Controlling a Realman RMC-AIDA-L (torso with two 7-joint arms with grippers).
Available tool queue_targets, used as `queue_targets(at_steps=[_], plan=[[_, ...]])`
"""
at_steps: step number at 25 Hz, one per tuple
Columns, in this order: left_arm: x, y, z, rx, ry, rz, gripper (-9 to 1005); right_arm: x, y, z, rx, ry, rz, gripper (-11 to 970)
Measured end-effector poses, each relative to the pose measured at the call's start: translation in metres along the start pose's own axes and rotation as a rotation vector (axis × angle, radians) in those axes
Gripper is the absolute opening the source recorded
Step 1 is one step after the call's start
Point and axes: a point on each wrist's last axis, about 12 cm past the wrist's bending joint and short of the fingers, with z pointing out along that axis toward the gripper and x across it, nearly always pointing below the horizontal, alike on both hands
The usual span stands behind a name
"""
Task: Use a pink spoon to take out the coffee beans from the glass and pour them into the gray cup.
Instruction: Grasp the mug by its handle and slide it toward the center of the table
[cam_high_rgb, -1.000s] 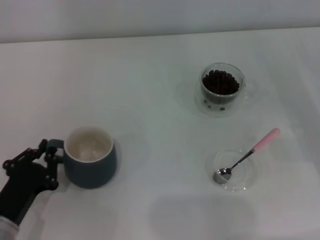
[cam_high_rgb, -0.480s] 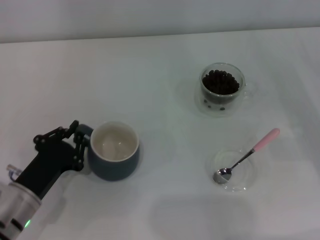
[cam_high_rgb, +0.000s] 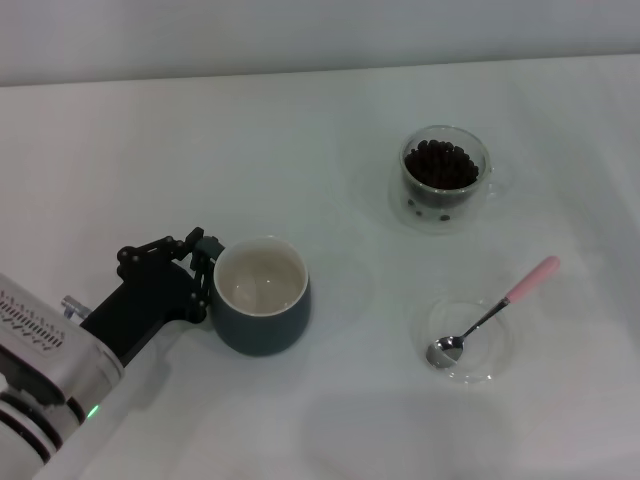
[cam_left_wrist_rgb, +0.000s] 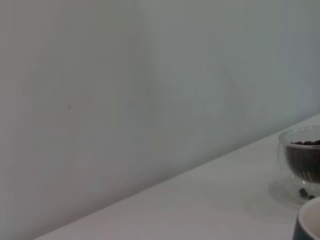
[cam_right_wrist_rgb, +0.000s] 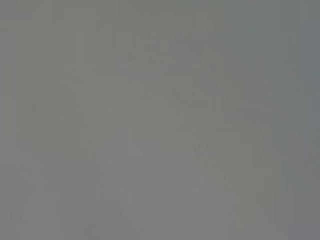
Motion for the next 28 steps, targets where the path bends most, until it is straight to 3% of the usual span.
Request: queue_targets(at_steps=[10, 20, 24, 28], plan=[[-0.001, 0.001, 0.001, 0.001, -0.002, 0.002, 140, 0.000, -0.001, 0.000, 0.002, 0.005, -0.003, 841], [0.002, 0.000, -0.004, -0.007, 0.002, -0.007, 287, 0.001, -0.002, -0.001, 0.006, 0.007, -0.003, 839], [0.008, -0.004, -0.014, -0.013, 0.008, -0.017, 414, 0.001, -0.003, -0.004, 0.010, 0.009, -0.002, 838], [0.013, -0.006, -0.029, -0.037, -0.008, -0.033, 449, 0.002, -0.003, -0.005, 0.013, 0.010, -0.002, 837]])
